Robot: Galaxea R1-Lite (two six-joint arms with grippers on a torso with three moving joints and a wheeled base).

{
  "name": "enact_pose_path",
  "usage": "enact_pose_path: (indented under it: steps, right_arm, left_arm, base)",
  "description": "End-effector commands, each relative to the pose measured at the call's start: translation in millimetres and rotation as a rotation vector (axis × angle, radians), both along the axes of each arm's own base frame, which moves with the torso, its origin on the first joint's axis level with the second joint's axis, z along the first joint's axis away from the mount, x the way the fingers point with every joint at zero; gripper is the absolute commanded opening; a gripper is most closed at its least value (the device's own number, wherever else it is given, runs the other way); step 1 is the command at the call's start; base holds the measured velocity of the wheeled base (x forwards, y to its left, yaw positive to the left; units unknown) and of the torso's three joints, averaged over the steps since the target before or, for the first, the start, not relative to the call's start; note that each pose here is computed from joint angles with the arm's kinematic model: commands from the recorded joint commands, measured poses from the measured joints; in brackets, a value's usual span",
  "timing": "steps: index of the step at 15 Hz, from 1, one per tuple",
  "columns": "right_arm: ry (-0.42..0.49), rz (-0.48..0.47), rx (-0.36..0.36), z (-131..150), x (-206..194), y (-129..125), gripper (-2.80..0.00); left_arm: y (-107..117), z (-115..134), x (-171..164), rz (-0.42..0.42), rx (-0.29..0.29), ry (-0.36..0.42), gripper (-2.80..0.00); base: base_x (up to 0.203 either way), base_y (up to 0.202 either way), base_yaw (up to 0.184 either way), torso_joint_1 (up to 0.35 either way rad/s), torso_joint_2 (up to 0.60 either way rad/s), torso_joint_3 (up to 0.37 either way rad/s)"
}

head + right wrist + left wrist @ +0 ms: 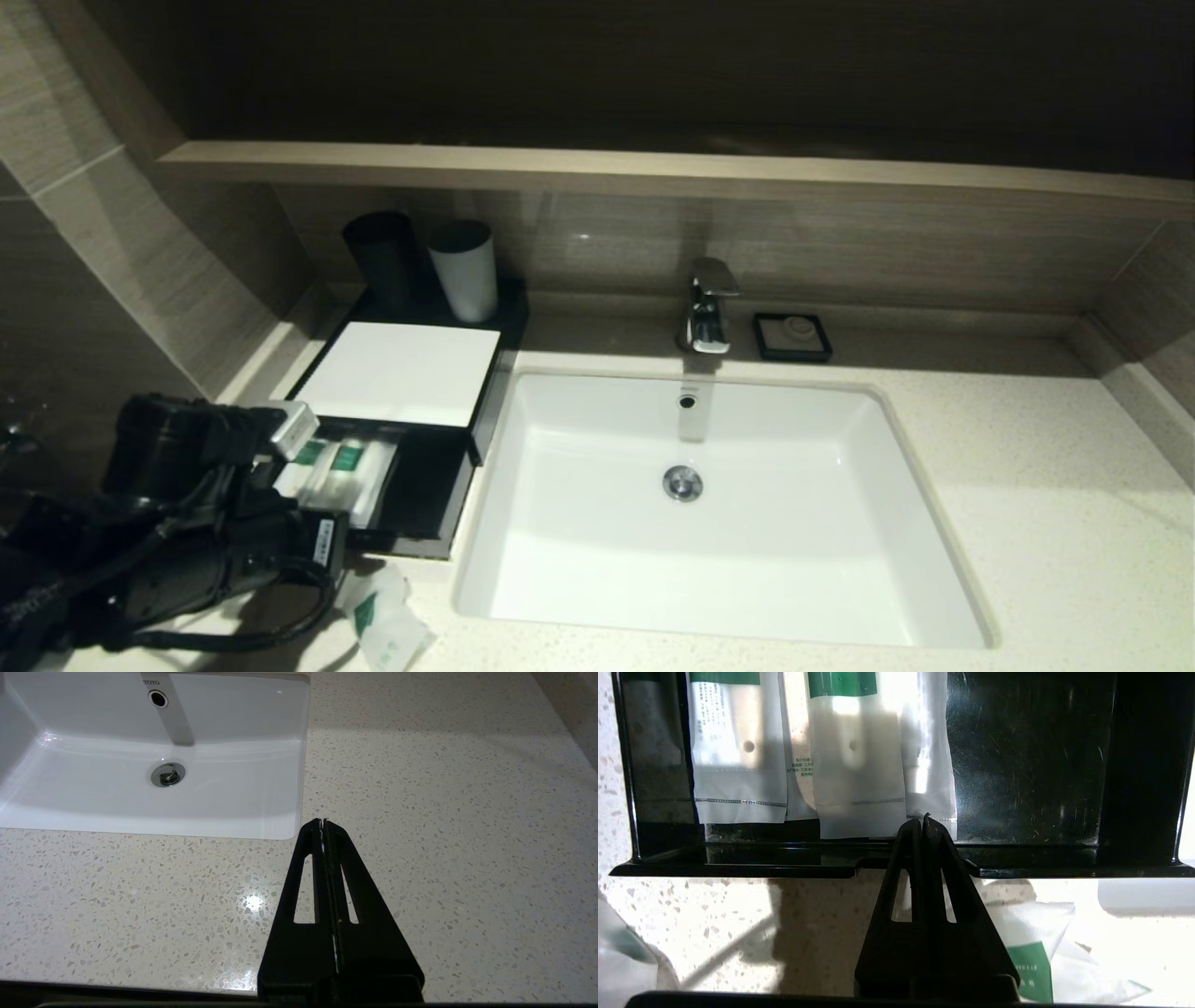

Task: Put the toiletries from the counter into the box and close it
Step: Open the drawer

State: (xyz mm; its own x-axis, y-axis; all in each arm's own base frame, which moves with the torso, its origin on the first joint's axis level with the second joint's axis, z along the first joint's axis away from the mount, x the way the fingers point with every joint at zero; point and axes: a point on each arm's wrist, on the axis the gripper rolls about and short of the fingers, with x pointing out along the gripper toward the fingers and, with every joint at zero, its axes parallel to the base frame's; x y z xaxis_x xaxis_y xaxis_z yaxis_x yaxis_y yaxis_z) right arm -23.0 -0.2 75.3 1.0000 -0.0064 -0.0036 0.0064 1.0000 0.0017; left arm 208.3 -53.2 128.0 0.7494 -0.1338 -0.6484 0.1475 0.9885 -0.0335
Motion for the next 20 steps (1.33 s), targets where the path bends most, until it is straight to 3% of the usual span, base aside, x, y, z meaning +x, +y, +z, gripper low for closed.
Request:
enact_pose_path:
  steps: [1,20]
  right_arm:
    - [0.001,0.000,0.000,0.0,0.1,0.0,-2.80]
    - [0.001,0.002,0.000,0.0,0.1,0.0,-2.80]
  left_arm:
    - [0.1,2.6,-2.8,-0.002,-0.002,-0.006,-2.80]
    - [4.9,12.3,-26.3,-0.019,0.014,0.020,-2.80]
  base:
    - [0.000,0.000,0.000,0.000,0.00,0.000]
    - [0.000,0.000,0.000,0.000,0.00,0.000]
